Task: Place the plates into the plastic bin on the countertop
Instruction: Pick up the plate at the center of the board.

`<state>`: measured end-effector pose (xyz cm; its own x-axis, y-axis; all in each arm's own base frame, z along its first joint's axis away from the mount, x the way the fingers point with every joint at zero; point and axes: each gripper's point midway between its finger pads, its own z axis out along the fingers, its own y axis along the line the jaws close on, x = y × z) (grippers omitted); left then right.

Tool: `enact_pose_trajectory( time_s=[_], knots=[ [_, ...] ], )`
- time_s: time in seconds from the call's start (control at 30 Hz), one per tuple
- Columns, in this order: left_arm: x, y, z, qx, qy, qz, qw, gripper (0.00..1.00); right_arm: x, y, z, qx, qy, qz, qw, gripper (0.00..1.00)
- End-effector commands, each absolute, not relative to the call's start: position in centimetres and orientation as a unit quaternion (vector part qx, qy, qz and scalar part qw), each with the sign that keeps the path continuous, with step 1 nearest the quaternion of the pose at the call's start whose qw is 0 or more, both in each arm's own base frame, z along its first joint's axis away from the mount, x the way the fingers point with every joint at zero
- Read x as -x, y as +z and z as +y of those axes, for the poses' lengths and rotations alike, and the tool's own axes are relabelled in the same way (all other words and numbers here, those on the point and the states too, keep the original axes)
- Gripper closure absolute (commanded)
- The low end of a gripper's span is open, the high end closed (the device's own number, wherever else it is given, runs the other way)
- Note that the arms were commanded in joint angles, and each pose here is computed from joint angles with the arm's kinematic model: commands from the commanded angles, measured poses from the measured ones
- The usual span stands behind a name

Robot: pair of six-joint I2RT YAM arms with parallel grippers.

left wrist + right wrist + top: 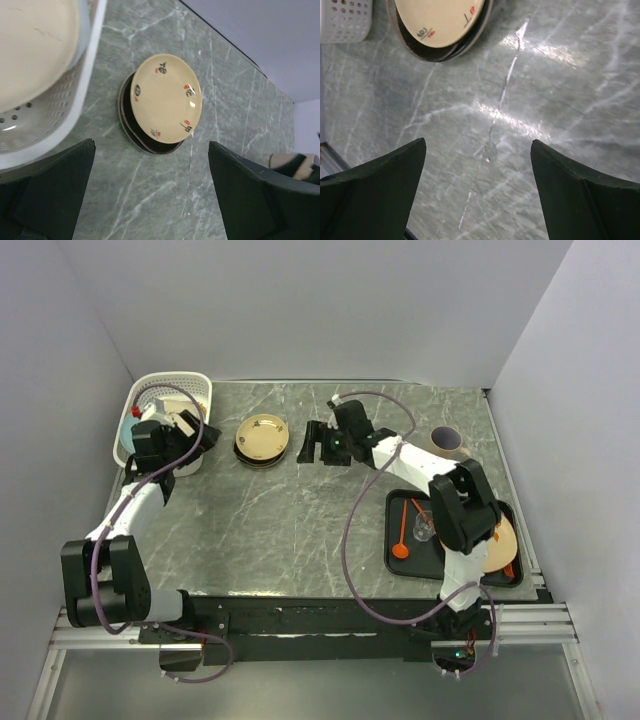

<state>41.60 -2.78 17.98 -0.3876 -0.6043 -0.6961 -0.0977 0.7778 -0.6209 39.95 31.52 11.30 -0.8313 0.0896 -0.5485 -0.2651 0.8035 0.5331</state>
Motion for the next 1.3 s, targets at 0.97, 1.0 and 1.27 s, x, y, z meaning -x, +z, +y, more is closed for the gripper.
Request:
enact_pose_trajectory(
  time_s=[0.97, 1.0, 1.27],
  knots=[
    [-37.9, 15.9, -11.5, 0.158, -0.278, 0.82, 0.475, 0.01, -52.3, 8.7, 37.6, -0.027, 0.369, 0.885, 0.284, 0.38],
    [-37.9, 15.8, -11.5, 0.159, -0.277, 0.821, 0.474, 0.01, -52.4, 8.7, 37.8, -0.026, 0.371, 0.884, 0.284, 0.4],
    [-37.6, 15.0, -11.8, 0.166, -0.276, 0.825, 0.465, 0.01, -53.3, 8.1, 38.3, -0.028, 0.379, 0.882, 0.279, 0.53]
  ],
)
